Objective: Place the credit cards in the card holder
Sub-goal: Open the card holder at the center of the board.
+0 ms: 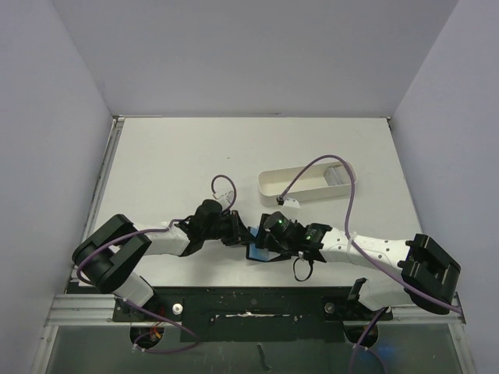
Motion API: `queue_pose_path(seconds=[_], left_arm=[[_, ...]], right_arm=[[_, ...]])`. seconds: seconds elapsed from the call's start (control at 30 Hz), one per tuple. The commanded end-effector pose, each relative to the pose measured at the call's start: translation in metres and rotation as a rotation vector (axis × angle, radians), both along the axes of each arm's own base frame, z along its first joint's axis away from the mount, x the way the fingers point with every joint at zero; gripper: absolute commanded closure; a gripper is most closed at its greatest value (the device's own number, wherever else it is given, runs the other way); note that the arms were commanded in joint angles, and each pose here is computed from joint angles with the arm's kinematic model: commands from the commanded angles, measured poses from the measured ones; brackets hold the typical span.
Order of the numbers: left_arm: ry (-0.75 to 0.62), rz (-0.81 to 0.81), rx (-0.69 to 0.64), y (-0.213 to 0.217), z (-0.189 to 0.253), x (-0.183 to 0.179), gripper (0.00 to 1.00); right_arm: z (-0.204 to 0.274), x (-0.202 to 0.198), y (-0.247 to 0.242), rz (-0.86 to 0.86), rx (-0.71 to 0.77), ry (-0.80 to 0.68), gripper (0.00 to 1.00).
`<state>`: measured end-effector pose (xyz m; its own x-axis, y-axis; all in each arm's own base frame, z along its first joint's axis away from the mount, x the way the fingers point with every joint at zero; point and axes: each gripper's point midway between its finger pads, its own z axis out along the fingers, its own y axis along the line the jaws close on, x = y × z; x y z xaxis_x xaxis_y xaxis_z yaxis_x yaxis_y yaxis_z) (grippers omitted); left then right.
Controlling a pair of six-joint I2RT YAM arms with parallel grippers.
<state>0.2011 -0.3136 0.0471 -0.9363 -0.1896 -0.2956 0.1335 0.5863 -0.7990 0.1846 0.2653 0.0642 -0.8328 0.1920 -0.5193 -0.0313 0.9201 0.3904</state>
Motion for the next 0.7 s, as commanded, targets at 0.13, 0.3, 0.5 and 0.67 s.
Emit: queue_pose_path(seconds=[0.13, 0.3, 0.5, 0.67], left_arm=[[-0.081, -0.007, -0.048, -0.01, 0.024, 0.01, 0.93], [-0.076, -0.007, -0.048, -0.009, 0.022, 0.009, 0.93], [-0.074, -0.006, -0.044, -0.009, 0.021, 0.01, 0.93], [-0.07, -0.007, -0.041, -0.008, 0.018, 0.009, 0.93]], right_arm=[[0.011, 0.006, 0.005, -0.013, 0.029, -0.039, 0.52], [0.01, 0.006, 0.0, -0.022, 0.014, -0.042, 0.54], [0.008, 0.006, -0.001, -0.022, 0.005, -0.042, 0.57], [0.009, 0.006, -0.006, -0.033, -0.01, -0.042, 0.48]])
